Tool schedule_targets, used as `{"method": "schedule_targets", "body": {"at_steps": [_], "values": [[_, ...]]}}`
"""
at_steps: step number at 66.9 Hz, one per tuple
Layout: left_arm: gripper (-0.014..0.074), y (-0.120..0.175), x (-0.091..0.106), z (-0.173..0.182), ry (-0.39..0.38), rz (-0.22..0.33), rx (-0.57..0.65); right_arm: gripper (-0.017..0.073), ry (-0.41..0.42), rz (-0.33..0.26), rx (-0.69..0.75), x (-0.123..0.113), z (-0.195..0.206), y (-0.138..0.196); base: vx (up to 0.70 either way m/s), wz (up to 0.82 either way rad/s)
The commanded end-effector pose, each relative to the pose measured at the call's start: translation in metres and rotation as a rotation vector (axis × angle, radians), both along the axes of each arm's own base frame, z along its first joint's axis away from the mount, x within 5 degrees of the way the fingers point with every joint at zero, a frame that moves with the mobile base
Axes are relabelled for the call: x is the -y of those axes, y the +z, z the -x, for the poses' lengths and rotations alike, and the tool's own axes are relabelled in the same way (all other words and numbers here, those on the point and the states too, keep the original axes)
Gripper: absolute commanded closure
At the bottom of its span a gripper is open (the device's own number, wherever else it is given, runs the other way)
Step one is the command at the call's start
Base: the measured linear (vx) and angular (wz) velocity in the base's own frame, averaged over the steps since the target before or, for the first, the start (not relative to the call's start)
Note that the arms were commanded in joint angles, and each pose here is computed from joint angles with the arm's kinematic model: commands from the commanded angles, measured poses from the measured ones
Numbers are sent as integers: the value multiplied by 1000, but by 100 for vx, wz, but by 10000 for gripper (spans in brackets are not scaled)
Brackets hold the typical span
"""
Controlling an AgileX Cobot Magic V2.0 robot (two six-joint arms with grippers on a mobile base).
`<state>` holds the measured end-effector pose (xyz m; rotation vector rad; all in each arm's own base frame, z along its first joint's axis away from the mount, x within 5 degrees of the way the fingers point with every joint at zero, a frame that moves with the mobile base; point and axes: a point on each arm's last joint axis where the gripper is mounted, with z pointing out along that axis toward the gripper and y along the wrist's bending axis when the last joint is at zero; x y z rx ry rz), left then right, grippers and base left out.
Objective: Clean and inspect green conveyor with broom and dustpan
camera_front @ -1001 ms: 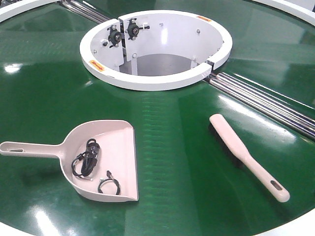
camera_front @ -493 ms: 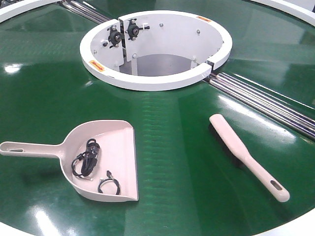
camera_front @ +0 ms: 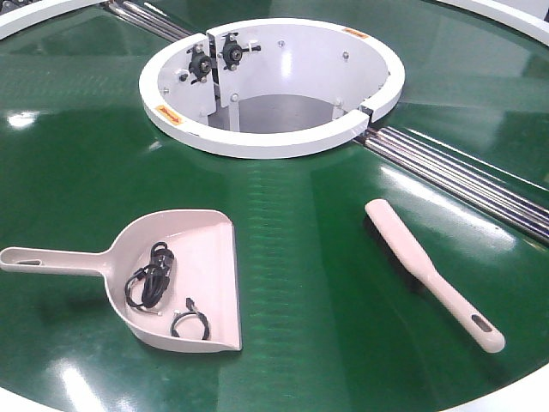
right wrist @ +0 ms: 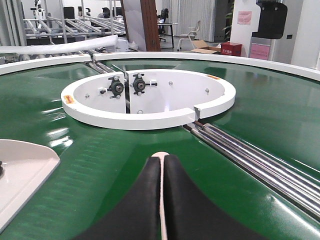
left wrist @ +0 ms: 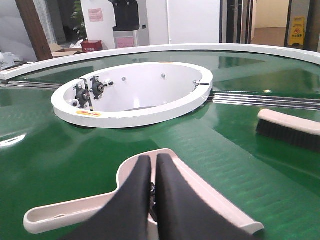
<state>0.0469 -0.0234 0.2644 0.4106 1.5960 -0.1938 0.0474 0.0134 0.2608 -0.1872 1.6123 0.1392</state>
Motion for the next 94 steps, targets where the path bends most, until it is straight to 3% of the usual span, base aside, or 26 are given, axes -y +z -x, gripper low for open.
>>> {"method": "schedule_targets", "body": {"at_steps": [1, 17, 24, 30, 61, 94], "values": [[601, 7, -3, -2, 42, 9, 73, 568, -21, -20, 79, 2, -1, 14, 0, 0], [601, -39, -17, -17, 271, 64, 153, 568, -21, -20, 79, 2, -1, 14, 0, 0], [601, -60, -20, -14, 320, 97, 142, 568, -20, -20, 78, 2, -1, 14, 0, 0], [601, -66, -21, -8, 344, 78, 105, 568, -20, -20, 78, 2, -1, 14, 0, 0], [600, -68, -17, -9, 270, 148, 52, 568, -20, -20, 78, 2, -1, 14, 0, 0], [600, -69, -17, -9, 270, 144, 49, 568, -20, -20, 78, 2, -1, 14, 0, 0]]}}
